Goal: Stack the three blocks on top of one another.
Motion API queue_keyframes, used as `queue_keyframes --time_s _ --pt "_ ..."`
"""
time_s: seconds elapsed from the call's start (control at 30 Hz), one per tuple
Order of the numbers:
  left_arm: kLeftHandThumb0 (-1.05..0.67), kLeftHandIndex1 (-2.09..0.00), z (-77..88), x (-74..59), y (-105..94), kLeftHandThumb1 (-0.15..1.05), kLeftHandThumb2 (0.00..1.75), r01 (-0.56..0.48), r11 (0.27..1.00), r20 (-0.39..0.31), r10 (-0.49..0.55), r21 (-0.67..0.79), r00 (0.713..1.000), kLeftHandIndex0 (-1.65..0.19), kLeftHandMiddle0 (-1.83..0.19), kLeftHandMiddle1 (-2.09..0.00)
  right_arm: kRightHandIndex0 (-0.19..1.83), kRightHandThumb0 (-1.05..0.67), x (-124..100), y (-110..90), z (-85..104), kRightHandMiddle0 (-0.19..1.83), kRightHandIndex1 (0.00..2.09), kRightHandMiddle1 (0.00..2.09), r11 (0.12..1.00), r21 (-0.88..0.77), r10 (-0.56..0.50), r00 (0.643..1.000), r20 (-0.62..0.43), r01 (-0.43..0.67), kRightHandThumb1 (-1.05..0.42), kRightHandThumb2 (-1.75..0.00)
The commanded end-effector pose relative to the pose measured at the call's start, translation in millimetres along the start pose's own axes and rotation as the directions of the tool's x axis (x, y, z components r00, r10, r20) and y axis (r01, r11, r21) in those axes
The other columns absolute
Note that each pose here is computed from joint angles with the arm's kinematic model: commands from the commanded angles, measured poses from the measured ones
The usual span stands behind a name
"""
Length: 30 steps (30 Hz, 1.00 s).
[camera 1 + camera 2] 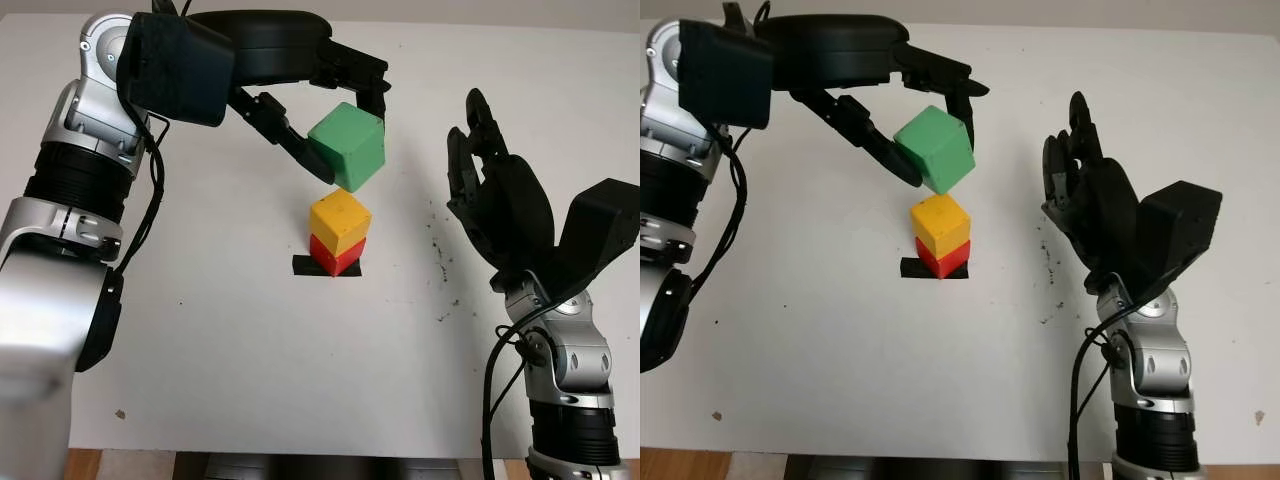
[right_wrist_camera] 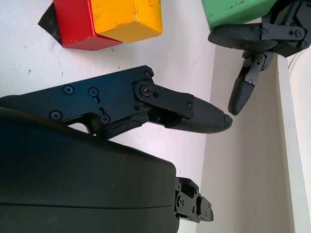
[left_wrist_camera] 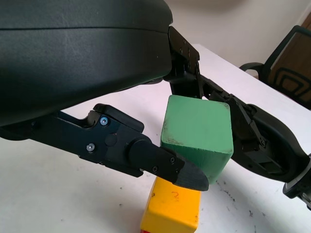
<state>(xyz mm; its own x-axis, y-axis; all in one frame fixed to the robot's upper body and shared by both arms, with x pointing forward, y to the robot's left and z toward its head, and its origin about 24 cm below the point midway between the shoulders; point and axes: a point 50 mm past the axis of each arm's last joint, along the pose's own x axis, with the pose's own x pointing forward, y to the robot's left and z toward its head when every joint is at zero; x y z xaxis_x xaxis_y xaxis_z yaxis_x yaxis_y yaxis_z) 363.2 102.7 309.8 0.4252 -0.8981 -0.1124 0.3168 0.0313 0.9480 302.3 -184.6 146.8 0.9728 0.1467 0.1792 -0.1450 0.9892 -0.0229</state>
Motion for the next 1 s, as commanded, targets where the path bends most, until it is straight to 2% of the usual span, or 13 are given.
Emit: queue_keyframes --time_s 0.0,0.2,0.5,0.97 --pt "-0.49 -1.55 7.7 2.7 8.4 1.05 0.06 -0.007 0.999 0.02 0.006 0.037 1.0 -0.33 -0.14 -0.04 -0.19 -0.62 -2.1 -1.2 -2.3 -0.19 0.0 0.0 1.0 -0.001 -0.008 1.0 -0.001 0.008 -1.05 -0.64" --pt "-0.5 -1.52 6.0 7.1 -0.2 1.05 0.08 0.014 0.997 0.032 -0.017 0.079 0.999 -0.31 -0.12 -0.04 -0.19 -0.63 -2.7 -0.6 -3.3 -0.19 0.0 0.0 1.0 0.008 -0.012 1.0 -0.001 0.012 -1.05 -0.63" --pt "-0.52 -1.47 1.5 7.0 -4.1 1.05 0.12 0.077 0.987 -0.054 -0.07 0.141 0.996 -0.31 -0.12 -0.05 -0.19 -0.63 -4.7 0.0 -4.4 -0.19 0.0 0.0 1.0 0.005 -0.012 1.0 -0.005 0.012 -1.05 -0.64" --pt "-0.52 -1.57 -6.0 7.2 -11.5 1.05 0.13 0.093 0.993 -0.069 -0.087 0.074 0.994 -0.28 -0.13 -0.05 -0.19 -0.6 -8.3 -1.8 -7.3 -0.19 0.0 0.0 1.0 0.008 -0.02 1.0 -0.009 0.02 -1.05 -0.66"
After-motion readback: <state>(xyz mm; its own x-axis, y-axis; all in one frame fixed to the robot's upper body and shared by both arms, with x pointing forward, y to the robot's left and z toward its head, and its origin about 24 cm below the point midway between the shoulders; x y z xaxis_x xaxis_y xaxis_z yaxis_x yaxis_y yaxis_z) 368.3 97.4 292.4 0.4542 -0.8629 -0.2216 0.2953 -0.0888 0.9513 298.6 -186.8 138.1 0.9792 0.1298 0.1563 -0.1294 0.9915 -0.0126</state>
